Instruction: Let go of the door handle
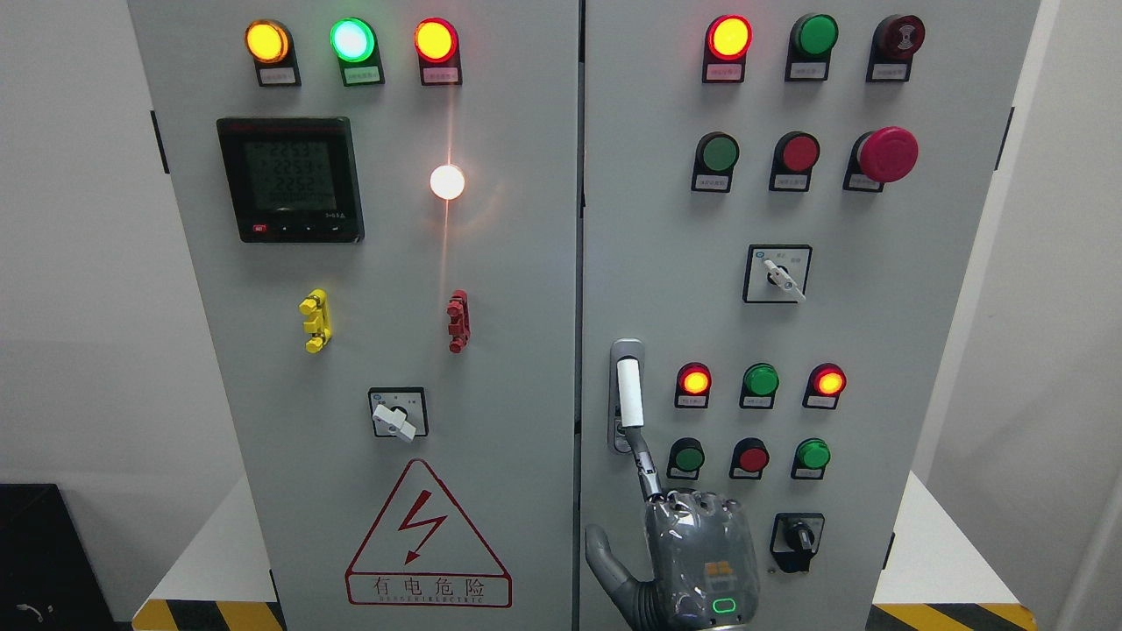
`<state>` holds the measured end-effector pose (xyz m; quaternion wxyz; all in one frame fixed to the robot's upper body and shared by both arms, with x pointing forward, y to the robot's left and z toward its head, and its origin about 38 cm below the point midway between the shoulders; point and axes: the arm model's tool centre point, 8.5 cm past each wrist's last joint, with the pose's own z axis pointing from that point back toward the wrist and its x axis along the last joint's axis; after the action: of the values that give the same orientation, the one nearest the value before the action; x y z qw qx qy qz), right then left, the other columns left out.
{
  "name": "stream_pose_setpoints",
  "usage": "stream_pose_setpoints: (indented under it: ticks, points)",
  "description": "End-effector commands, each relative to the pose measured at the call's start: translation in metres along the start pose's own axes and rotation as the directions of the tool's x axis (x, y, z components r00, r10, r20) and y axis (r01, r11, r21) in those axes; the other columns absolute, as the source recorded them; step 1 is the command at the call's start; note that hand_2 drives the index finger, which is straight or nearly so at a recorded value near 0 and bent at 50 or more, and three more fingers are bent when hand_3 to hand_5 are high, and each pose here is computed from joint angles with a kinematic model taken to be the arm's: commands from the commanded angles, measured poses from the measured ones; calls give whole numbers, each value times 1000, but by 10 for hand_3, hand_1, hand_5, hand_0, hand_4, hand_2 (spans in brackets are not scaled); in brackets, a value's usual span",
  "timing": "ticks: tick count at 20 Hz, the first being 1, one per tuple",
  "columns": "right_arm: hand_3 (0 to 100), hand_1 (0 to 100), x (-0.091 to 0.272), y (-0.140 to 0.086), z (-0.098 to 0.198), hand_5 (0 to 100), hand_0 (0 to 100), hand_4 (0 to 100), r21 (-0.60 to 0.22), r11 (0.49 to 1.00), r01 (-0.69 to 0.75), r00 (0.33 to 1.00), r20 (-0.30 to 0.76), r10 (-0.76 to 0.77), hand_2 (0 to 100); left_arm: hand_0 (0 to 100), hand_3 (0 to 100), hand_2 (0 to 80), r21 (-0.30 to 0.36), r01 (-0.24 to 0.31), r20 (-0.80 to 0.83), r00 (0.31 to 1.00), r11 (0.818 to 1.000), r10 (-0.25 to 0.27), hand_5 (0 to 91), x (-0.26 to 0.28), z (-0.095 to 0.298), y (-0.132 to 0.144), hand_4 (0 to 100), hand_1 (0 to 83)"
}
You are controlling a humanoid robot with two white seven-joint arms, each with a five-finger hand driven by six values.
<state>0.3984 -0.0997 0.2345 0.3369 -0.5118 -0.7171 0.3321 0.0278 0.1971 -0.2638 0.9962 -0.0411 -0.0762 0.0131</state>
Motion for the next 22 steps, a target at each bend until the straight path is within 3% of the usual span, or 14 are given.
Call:
stream_pose_setpoints:
  ticks: [1, 13, 16, 22]
  points:
    - [1000, 324, 1, -9, -1, 1000, 375, 1000, -27, 1000, 8, 1000, 6, -8, 241, 120, 0, 0, 0, 0, -8, 1000, 1000, 0, 0, -5, 1, 0, 0, 556]
    - [1000, 314, 0, -18, 4, 1000, 466, 981, -43, 999, 15, 1000, 7, -15, 495, 120, 0, 0, 0, -1, -7, 1000, 1000, 1, 0, -5, 1, 0, 0, 556]
    - [994, 298, -3, -22, 8, 1000, 432, 947, -52, 999, 8, 1000, 15, -7, 591, 120, 0, 0, 0, -1, -8, 1000, 1000, 1, 0, -5, 1, 0, 0, 556]
    - [1000, 240, -7, -30, 10, 1000, 202, 934, -71, 997, -1, 1000, 21, 2, 770, 120, 0, 0, 0, -1, -8, 1000, 1000, 1, 0, -5, 1, 0, 0, 556]
